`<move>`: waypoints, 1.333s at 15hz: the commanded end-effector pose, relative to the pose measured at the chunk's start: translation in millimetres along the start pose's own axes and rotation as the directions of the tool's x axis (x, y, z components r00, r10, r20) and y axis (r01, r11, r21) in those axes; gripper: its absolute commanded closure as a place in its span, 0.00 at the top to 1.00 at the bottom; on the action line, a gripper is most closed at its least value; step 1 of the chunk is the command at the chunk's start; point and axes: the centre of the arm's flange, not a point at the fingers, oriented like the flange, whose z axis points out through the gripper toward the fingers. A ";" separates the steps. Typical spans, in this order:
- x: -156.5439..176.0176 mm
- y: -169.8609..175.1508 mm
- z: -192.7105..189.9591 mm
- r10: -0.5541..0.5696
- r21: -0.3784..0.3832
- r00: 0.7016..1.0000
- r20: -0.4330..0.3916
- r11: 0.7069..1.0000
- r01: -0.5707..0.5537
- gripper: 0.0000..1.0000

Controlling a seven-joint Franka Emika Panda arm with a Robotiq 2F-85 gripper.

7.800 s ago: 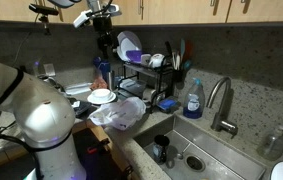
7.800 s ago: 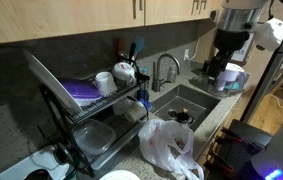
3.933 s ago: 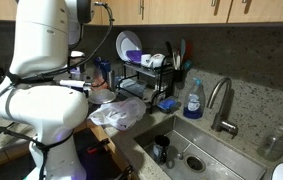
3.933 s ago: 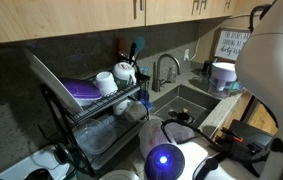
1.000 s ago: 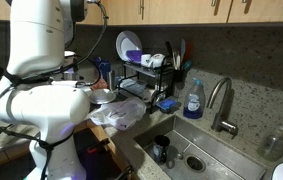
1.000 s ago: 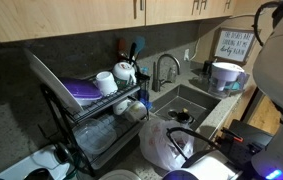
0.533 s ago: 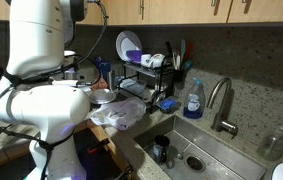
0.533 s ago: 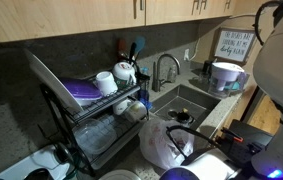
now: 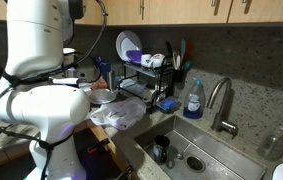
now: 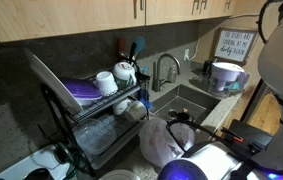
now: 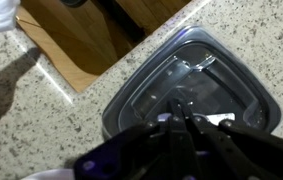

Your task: Put the object into the white bowl

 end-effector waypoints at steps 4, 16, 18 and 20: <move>-3.4 30.4 -66.0 0.094 -0.115 0.987 -0.127 0.987 -0.109 0.02; 91.2 55.8 -83.4 0.148 -0.144 0.975 -0.169 0.974 -0.173 0.02; 105.2 62.3 -80.1 0.167 -0.147 0.974 -0.155 0.971 -0.190 0.02; 117.6 68.6 -77.6 0.185 -0.151 0.972 -0.142 0.967 -0.206 0.02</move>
